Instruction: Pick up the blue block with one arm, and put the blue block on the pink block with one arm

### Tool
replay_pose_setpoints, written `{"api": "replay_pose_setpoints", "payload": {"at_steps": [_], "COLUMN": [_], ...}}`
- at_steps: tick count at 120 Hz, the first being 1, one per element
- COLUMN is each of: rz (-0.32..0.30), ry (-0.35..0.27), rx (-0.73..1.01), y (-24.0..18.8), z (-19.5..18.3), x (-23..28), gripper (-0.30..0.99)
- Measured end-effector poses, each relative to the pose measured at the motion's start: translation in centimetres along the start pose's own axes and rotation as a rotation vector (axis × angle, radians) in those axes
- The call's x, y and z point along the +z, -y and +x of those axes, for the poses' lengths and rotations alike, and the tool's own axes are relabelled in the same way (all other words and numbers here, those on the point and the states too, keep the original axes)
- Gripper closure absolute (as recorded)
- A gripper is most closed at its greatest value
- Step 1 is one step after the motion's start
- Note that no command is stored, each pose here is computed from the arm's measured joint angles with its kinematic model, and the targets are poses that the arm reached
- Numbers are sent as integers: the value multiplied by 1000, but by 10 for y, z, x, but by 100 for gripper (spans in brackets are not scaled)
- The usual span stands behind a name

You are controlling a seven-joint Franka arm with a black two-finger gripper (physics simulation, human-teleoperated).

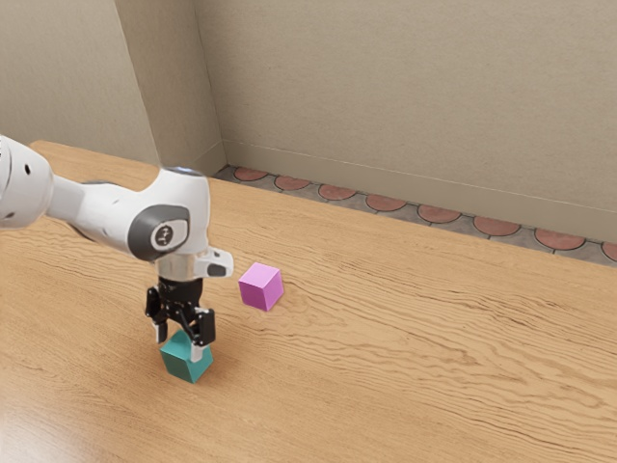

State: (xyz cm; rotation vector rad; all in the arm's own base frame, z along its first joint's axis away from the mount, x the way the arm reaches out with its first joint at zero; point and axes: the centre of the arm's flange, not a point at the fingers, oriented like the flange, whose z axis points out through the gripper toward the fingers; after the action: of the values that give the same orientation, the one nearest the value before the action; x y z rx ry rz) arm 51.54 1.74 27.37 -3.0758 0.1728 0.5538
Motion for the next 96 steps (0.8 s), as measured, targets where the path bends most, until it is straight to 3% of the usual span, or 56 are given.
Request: {"api": "replay_pose_setpoints", "payload": {"at_steps": [43, 71, 96], "rz": [-13, -20, -5], "ry": [-9, -14, -39], "rx": [-40, -66, -72], "y": [0, 2, 1], "z": [4, 5, 7], "x": [12, 17, 6], "gripper": [1, 25, 34]}}
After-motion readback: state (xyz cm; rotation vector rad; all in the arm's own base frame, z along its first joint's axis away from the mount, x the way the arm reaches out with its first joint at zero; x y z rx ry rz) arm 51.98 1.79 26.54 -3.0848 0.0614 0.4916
